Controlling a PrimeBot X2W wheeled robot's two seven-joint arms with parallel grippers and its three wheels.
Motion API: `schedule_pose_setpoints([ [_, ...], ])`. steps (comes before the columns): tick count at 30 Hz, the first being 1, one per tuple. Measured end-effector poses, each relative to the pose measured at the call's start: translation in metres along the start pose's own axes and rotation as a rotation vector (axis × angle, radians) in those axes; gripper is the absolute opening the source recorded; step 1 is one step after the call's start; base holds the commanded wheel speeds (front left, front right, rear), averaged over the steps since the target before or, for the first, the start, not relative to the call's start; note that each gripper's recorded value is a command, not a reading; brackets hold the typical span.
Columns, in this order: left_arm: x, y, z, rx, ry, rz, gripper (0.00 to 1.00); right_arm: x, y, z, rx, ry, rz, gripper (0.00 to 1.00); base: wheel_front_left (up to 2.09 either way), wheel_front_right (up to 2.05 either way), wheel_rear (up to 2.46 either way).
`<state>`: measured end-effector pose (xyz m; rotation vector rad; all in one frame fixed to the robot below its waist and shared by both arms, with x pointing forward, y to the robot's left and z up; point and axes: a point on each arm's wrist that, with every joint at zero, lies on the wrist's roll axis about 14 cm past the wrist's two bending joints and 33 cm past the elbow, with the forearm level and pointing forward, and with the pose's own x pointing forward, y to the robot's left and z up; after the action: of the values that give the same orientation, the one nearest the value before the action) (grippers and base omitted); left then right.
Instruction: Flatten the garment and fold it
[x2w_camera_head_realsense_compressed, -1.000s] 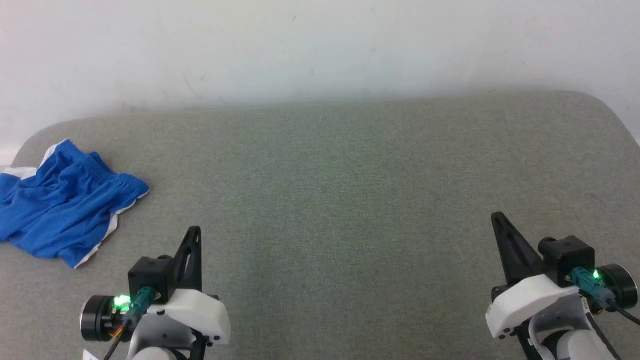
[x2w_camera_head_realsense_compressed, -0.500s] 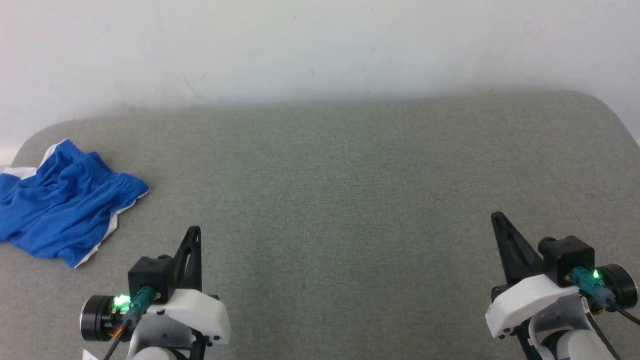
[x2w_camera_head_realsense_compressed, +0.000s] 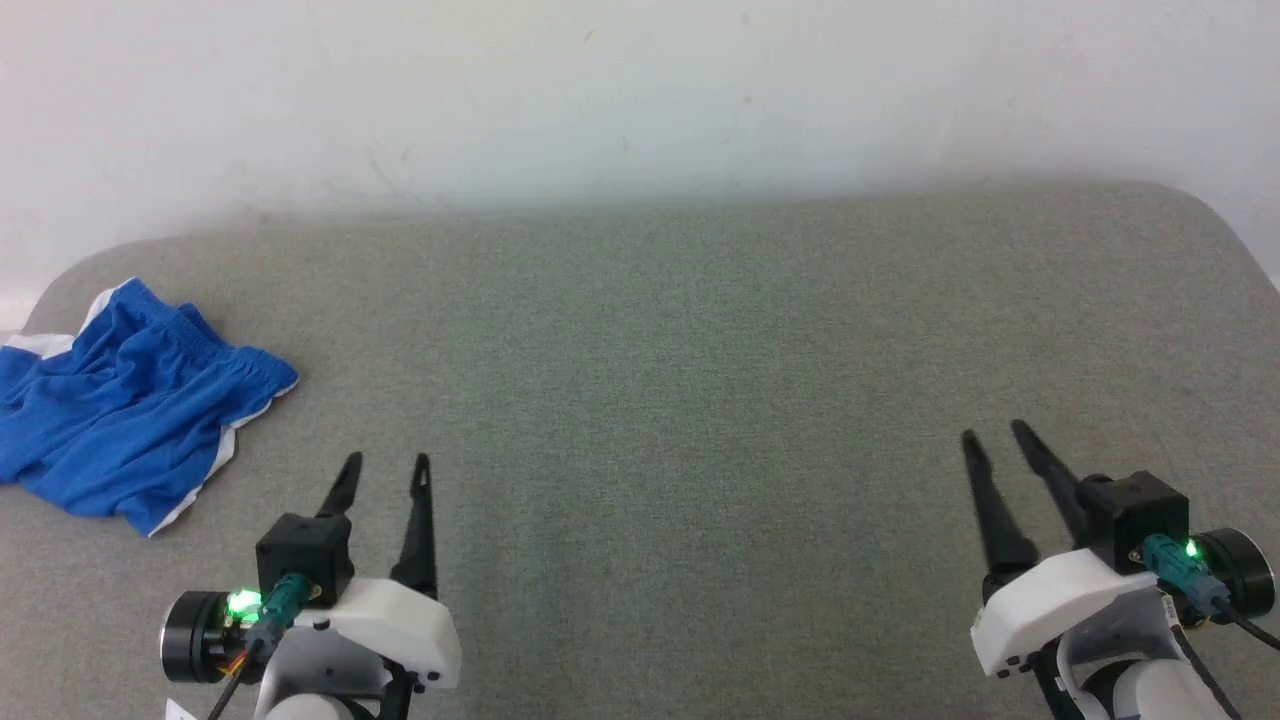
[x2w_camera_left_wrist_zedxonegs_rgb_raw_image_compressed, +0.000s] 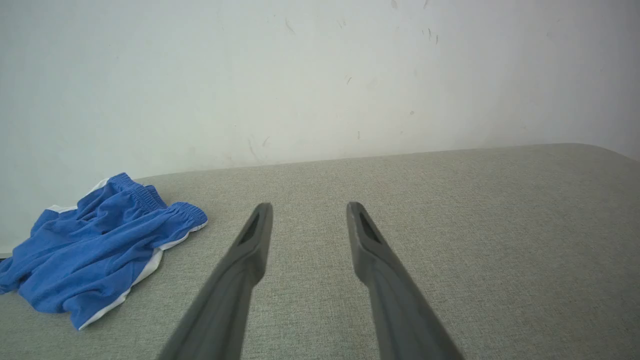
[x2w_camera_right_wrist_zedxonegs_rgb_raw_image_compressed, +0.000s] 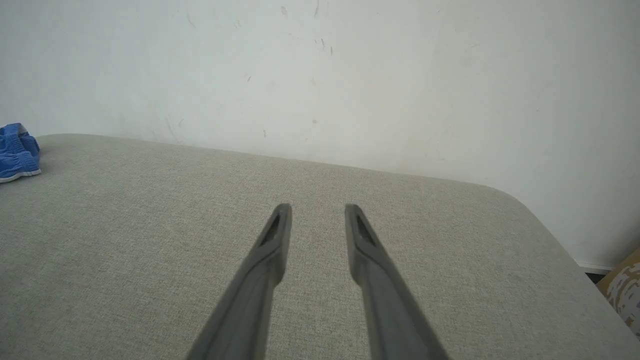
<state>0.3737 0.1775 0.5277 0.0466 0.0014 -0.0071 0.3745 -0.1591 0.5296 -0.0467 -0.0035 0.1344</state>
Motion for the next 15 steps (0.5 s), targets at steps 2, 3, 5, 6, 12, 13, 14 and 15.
schedule_pose_setpoints([
  [2,0.0,-0.0002,-0.0002,0.0,0.001,-0.001,1.0,0.0,0.0,-0.0001,0.002,0.0,0.0,1.0,0.0,0.0,0.0],
  [3,0.0,-0.0004,-0.0004,0.0,0.001,-0.001,1.0,0.0,0.0,-0.0004,0.003,0.0,0.0,1.0,0.0,0.0,0.0],
  [5,0.0,-0.0008,-0.0006,-0.001,0.001,-0.003,1.0,-0.0001,-0.0001,-0.001,0.006,0.002,0.0,1.0,0.0,0.0,0.0],
  [6,0.0,-0.0011,-0.0008,-0.001,0.0,-0.004,1.0,-0.0001,-0.0002,-0.0011,0.008,0.001,-0.001,1.0,0.0,0.0,0.0],
  [12,0.0001,-0.0024,0.0002,-0.009,-0.011,-0.008,1.0,-0.0003,-0.0009,-0.0005,0.025,-0.01,-0.003,1.0,0.0,0.0,0.0],
  [13,0.0001,-0.0026,0.0002,-0.01,-0.012,-0.008,1.0,-0.0003,-0.001,-0.0005,0.029,-0.012,-0.003,1.0,0.0,0.0,0.0],
  [14,0.0001,-0.0029,0.0,-0.011,-0.011,-0.009,1.0,-0.0004,-0.0012,-0.0005,0.033,-0.013,-0.004,1.0,0.0,0.0,0.0],
  [15,0.0,-0.0029,0.0,-0.012,-0.013,-0.009,1.0,-0.0004,-0.0013,-0.0005,0.035,-0.014,-0.004,1.0,0.0,0.0,0.0],
])
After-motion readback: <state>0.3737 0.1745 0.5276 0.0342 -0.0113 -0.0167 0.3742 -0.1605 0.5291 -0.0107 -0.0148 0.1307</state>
